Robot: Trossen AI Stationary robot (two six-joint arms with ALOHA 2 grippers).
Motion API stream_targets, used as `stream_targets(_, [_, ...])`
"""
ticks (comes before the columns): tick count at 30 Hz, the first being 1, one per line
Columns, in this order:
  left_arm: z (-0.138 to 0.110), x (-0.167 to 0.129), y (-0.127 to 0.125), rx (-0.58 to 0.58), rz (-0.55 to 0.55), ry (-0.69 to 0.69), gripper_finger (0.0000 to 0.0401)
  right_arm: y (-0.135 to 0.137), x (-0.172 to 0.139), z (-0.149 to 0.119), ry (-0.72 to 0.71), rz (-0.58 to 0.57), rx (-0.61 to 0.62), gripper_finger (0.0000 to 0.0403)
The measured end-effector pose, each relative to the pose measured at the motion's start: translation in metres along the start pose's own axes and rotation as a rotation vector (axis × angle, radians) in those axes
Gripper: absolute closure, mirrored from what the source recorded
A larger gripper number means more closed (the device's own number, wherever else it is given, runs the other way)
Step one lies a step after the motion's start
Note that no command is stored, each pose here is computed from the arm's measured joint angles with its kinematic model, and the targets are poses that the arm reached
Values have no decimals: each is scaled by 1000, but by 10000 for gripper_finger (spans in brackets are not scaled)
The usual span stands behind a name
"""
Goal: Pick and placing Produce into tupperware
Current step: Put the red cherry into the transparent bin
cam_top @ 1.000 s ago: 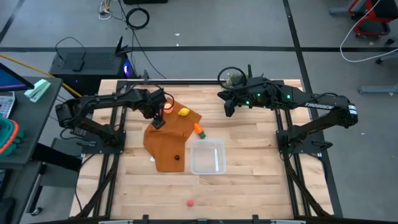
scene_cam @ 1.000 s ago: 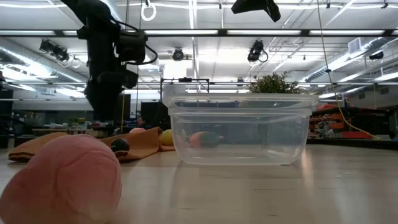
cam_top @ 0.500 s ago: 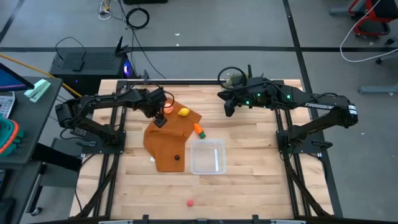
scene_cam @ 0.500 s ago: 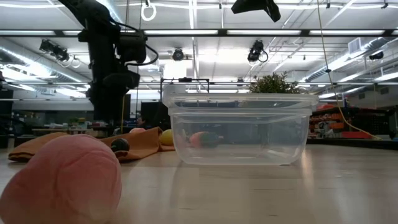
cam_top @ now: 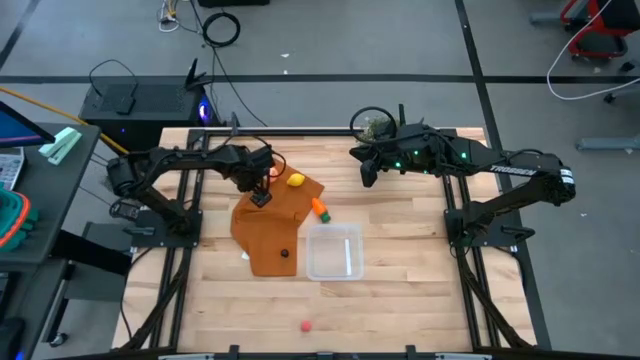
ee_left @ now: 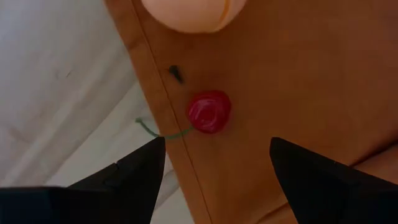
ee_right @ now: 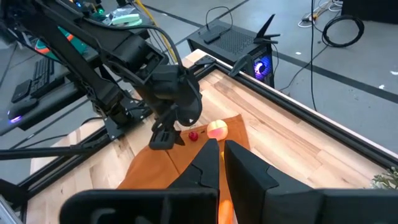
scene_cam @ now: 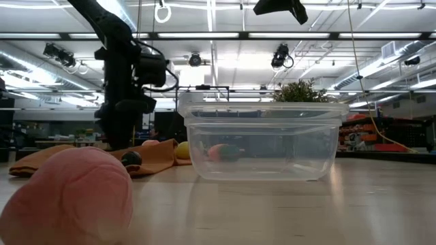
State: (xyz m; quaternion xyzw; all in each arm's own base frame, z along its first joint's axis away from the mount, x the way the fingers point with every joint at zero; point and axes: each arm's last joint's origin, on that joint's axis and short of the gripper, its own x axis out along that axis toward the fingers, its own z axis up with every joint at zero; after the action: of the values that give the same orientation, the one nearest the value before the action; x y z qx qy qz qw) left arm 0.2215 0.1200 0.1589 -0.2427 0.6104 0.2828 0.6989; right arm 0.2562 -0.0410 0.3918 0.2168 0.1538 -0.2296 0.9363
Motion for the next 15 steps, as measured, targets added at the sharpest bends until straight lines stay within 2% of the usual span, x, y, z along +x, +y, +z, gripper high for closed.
stream_targets(7, [7,1,-3,148,-39,-66,106,0,0,0,0,0,1,401])
stream_targets(15, [11,4,1,123,-32,-72,106,0,0,0,0,0,24,401])
